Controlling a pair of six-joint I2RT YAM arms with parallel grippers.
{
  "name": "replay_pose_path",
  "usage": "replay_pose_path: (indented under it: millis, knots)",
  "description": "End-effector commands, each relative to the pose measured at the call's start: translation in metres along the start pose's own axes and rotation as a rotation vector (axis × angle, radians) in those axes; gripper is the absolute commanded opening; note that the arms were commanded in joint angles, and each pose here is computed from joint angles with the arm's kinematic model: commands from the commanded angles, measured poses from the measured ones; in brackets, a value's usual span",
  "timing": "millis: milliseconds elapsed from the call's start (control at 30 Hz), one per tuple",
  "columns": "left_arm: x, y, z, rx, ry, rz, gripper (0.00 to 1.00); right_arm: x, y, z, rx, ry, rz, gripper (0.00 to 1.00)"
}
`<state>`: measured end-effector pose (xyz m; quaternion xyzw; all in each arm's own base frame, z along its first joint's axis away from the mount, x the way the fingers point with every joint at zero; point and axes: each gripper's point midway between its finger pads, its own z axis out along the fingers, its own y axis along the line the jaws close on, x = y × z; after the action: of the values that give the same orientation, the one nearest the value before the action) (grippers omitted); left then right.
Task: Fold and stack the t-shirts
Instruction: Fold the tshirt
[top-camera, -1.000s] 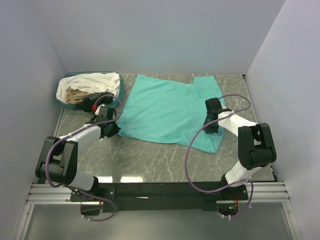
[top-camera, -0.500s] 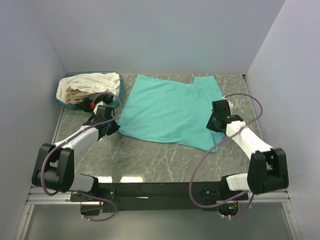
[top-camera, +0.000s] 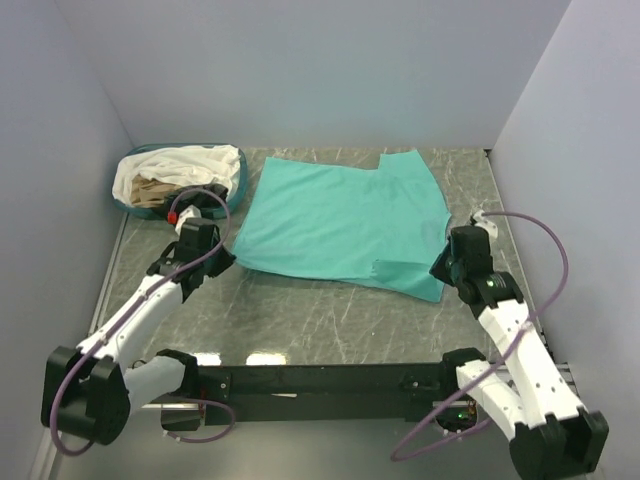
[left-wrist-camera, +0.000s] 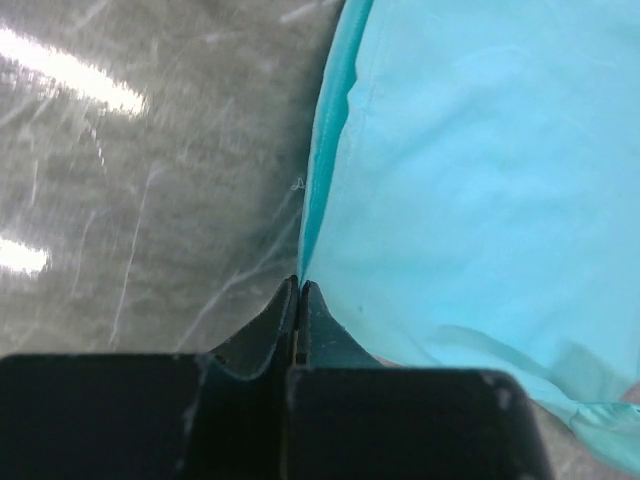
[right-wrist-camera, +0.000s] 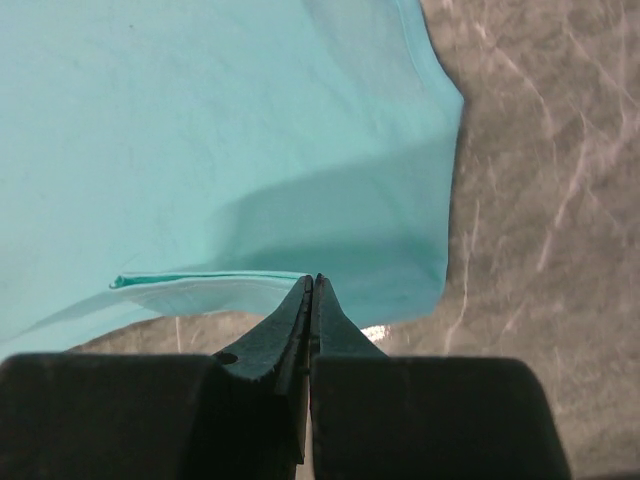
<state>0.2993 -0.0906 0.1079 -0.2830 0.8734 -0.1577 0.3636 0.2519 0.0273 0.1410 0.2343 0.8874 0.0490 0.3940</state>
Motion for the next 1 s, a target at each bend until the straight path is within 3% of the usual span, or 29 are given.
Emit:
replay_pose_path:
  millis: [0,367,967]
  knots:
    - [0.013,0.012,-0.014,-0.029,0.020,-0.044,0.01,0.015,-0.014,-0.021,0.007,0.014,0.051,0.00]
    - [-0.001,-0.018,-0.022,0.068,0.001,-0.045,0.01,-0.012,-0.008,-0.035,-0.012,-0.070,0.026,0.00]
    - [-0.044,-0.057,0.054,-0.081,0.012,-0.016,0.01,-0.094,0.023,0.024,0.020,-0.111,-0.009,0.00]
